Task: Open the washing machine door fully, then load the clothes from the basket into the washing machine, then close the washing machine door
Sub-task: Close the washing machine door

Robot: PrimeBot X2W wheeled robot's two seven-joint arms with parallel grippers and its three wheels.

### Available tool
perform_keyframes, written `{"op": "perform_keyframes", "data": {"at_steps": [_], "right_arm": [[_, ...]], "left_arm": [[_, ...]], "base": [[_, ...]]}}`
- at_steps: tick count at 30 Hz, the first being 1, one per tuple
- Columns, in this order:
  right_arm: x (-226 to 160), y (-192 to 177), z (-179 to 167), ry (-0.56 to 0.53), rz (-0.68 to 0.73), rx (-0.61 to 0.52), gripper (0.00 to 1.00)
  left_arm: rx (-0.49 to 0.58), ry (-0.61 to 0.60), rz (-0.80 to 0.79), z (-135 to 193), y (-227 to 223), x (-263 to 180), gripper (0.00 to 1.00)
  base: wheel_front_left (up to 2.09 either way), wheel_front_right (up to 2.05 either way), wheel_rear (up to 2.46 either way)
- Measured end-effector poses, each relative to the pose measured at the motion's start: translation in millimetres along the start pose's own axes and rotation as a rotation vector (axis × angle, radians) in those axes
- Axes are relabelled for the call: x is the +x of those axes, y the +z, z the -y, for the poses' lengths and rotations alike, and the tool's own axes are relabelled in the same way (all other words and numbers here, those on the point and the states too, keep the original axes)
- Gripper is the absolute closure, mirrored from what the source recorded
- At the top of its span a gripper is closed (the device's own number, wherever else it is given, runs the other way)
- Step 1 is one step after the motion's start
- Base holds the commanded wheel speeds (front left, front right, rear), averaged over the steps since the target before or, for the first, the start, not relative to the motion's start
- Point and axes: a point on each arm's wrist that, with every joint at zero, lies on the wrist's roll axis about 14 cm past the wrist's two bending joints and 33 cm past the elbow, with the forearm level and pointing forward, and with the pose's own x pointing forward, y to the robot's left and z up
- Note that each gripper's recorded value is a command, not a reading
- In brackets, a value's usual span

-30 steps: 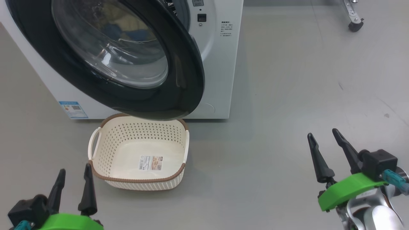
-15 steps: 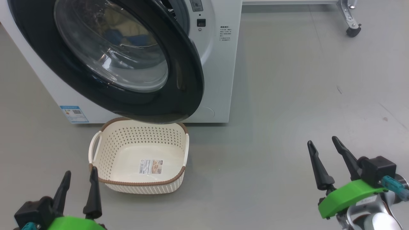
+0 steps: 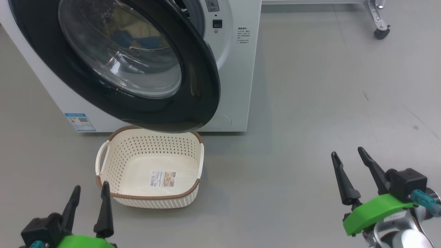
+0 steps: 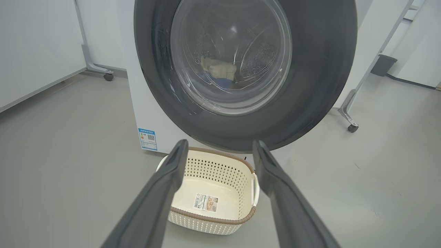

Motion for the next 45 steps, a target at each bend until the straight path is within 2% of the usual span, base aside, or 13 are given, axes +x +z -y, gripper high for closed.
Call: {"op": "perform_keyframes", "data": {"at_steps": [11,12,13,14,15,24,30,45], "right_arm": [[3.5,-5.9,0.2,0.001,-0.018,0.002,0.0],[4.1,-7.0,0.7,-0.001,-0.021,0.004,0.25],[5.0,-8.5,1.5,-0.003,-0.026,0.005,0.64],[6.0,-10.1,2.0,-0.004,-0.03,0.005,0.93],[7.3,-11.7,2.6,-0.005,-0.035,0.007,1.0],[43.2,-3.9,-2.1,0.018,0.001,0.017,1.0],[70.7,15.0,-23.8,0.083,0.071,0.032,1.0],[111.8,82.3,-149.1,0.435,0.25,0.037,1.0]], "left_arm": [[0.008,0.002,-0.016,-0.7,-5.2,0.9,0.0],[0.007,0.002,-0.017,-0.8,-5.6,0.8,0.0],[0.006,0.002,-0.018,-1.0,-5.8,1.0,0.0],[0.005,0.003,-0.019,-1.2,-6.1,1.2,0.0],[0.005,0.004,-0.019,-1.5,-6.3,1.5,0.0],[0.009,0.001,-0.017,-2.2,-6.0,3.4,0.0],[0.003,0.01,-0.022,-5.0,-8.2,1.2,0.0],[0.018,0.079,0.036,-24.4,5.2,-12.8,0.0]], "base": [[0.0,0.0,0.0],[0.0,0.0,0.0],[0.0,0.0,0.0],[0.0,0.0,0.0],[0.0,0.0,0.0],[0.0,0.0,0.0],[0.0,0.0,0.0],[0.0,0.0,0.0]]}}
